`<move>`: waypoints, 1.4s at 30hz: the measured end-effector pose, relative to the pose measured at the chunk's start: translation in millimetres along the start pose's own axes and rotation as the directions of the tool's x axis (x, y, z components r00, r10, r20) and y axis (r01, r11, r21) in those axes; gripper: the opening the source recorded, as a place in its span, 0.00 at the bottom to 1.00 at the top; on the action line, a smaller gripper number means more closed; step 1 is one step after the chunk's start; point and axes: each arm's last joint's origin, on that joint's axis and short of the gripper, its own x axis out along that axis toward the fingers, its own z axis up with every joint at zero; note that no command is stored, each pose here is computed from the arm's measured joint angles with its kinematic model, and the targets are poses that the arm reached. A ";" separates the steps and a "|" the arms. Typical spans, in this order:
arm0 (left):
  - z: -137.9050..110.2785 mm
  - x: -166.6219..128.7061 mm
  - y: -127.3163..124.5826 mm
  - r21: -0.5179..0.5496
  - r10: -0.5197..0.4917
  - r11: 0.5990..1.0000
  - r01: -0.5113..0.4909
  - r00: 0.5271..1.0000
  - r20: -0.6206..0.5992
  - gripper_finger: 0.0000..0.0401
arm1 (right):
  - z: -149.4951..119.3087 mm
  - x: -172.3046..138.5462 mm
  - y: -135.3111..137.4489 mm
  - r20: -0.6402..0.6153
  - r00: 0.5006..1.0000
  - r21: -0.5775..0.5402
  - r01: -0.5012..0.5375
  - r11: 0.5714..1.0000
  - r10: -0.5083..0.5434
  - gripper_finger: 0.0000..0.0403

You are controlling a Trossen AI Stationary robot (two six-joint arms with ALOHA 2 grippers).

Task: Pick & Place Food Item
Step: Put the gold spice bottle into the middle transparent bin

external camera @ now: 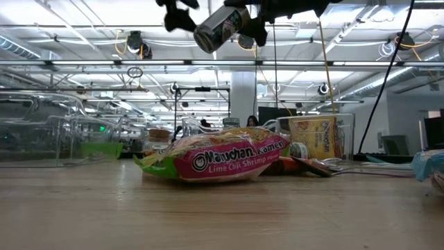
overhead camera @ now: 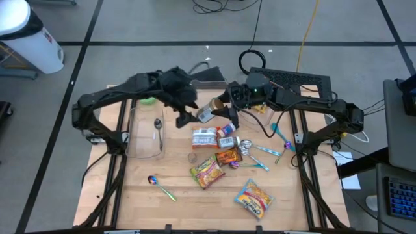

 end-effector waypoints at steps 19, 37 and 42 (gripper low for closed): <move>-28.3 -145.7 -16.1 0.001 0.147 0.987 -0.161 0.906 0.398 0.74 | 77.5 -26.2 -35.7 -0.028 0.970 -0.132 0.237 0.963 -0.242 0.67; -35.0 -152.6 -19.3 -0.047 0.144 0.990 -0.136 0.909 0.390 0.73 | 68.4 17.7 -120.1 -0.293 0.882 -0.086 0.360 0.929 -0.369 0.67; -35.0 -152.6 -19.3 -0.050 0.143 0.990 -0.134 0.909 0.390 0.72 | 62.6 8.7 -129.8 -0.358 0.837 -0.079 0.414 0.907 -0.413 0.67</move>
